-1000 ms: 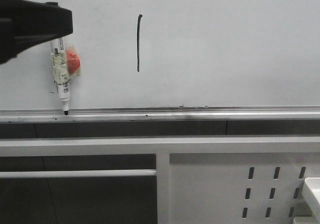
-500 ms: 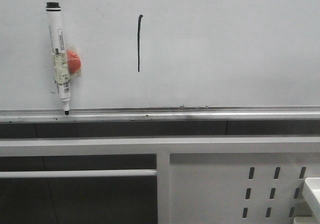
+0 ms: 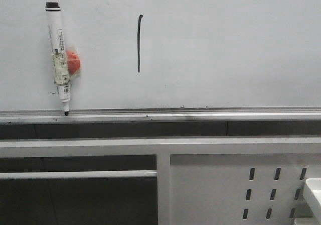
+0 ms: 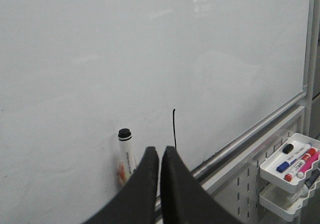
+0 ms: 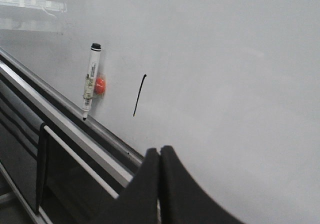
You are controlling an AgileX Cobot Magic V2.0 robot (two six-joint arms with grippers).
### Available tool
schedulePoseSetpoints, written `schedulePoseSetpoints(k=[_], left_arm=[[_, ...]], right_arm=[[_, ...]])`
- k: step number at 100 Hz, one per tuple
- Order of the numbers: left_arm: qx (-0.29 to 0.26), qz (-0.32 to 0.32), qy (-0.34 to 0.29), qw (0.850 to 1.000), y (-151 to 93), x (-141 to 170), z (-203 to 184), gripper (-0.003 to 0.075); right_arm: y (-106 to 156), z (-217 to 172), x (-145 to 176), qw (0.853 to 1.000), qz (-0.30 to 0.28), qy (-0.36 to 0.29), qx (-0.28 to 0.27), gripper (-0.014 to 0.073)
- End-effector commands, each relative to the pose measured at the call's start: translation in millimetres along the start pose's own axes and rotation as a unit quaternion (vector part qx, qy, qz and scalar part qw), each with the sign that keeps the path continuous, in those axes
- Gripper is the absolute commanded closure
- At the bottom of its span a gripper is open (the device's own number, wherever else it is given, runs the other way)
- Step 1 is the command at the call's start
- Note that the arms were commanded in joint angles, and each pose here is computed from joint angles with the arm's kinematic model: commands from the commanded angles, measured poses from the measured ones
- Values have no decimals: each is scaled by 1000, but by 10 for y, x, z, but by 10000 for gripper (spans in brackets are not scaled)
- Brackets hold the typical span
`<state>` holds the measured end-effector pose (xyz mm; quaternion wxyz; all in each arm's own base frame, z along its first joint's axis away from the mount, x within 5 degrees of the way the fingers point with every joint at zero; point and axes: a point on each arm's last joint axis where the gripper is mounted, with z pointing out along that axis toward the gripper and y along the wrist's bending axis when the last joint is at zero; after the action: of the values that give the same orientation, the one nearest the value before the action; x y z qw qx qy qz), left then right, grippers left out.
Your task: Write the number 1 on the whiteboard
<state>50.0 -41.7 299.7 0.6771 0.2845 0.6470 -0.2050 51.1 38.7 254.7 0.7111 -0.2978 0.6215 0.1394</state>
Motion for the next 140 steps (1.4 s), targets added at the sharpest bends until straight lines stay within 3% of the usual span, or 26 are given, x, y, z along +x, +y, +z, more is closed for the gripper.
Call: schedulePoseSetpoints(k=[1,26,48,58,72,97,106,127,140], left_arm=[[-19,1,-52,998,26,-106,-13,740],[-159,-46,-41,985,169,140,-66,740],[-303,-103,-28,947,275,496,-170,740],[-338,-112,-21,934,278,646,-213,740],[-343,-110,-21,933,224,881,-253,740],[-342,-139,80,926,198,1235,-235,740],[-337,-129,110,926,184,1278,-240,740],[-330,-80,121,933,184,1268,-235,740],[-329,-82,118,933,183,1264,-233,740]], right_arm=[[-65,-5,-143,999,1,-42,27,664],[-65,-5,-143,999,1,-42,27,664],[-65,-5,-143,999,1,-42,27,664],[-65,-5,-143,999,1,-42,27,664],[-65,-5,-143,999,1,-42,27,664],[-65,-5,-143,999,1,-42,27,664],[-65,-5,-143,999,1,-42,27,664],[-65,-5,-143,999,1,-42,27,664],[-65,-5,-143,999,1,-42,27,664]])
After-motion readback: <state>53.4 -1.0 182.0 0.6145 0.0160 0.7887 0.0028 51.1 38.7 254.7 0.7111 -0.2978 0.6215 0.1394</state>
